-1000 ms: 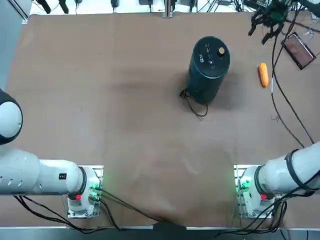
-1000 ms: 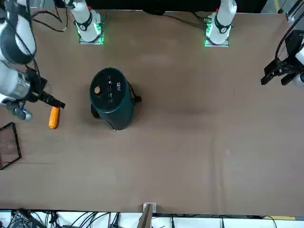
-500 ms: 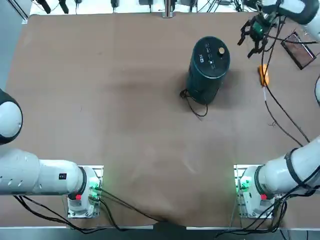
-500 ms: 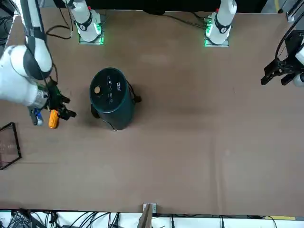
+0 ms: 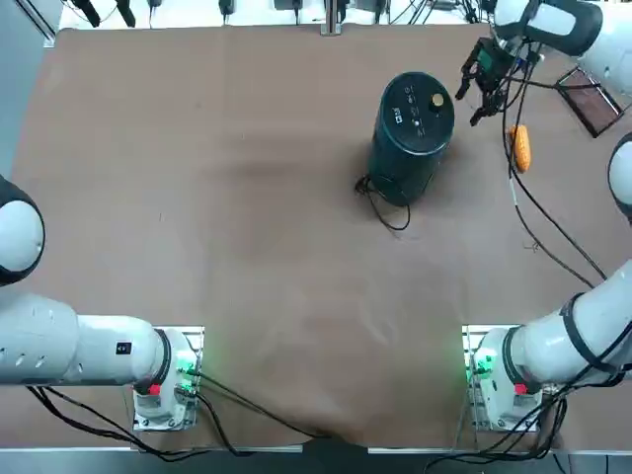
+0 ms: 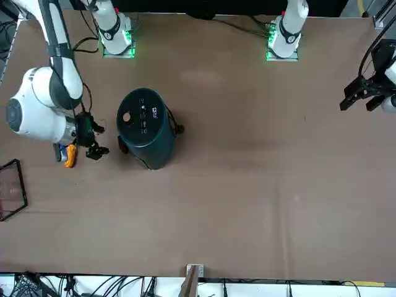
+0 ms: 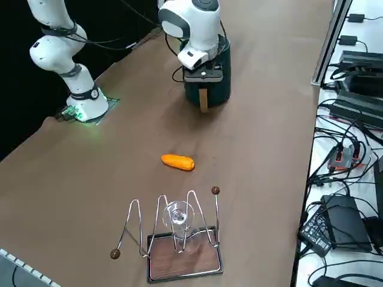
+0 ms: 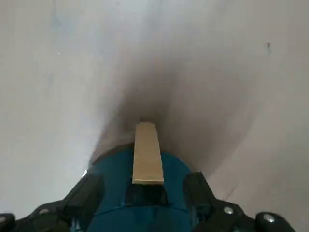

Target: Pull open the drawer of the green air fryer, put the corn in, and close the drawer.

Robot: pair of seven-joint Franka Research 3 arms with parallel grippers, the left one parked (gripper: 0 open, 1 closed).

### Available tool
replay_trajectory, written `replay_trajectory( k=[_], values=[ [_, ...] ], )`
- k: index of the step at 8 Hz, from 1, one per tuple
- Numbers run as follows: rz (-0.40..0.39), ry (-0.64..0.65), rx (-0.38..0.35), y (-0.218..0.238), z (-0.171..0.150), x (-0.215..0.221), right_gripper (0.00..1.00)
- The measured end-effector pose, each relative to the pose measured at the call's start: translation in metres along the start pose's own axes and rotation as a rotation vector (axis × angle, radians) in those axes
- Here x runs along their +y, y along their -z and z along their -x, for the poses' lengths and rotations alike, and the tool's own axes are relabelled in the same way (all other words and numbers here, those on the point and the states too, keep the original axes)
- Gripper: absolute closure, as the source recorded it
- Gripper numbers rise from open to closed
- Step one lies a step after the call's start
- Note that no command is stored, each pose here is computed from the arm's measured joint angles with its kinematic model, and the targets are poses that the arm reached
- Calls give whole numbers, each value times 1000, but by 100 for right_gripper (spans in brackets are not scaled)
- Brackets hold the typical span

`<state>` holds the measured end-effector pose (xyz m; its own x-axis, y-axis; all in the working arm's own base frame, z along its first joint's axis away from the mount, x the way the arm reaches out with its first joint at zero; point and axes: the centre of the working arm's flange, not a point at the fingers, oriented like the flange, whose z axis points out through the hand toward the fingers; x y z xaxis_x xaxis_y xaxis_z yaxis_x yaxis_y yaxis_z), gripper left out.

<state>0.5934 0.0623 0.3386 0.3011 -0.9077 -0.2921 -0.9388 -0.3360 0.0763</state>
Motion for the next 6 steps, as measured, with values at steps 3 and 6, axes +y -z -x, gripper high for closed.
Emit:
replay_trajectory(
  k=[3,6],
  values=[
    [9,-76,11,-24,14,-4,1],
    [14,-88,11,-30,11,-4,0]
  ],
)
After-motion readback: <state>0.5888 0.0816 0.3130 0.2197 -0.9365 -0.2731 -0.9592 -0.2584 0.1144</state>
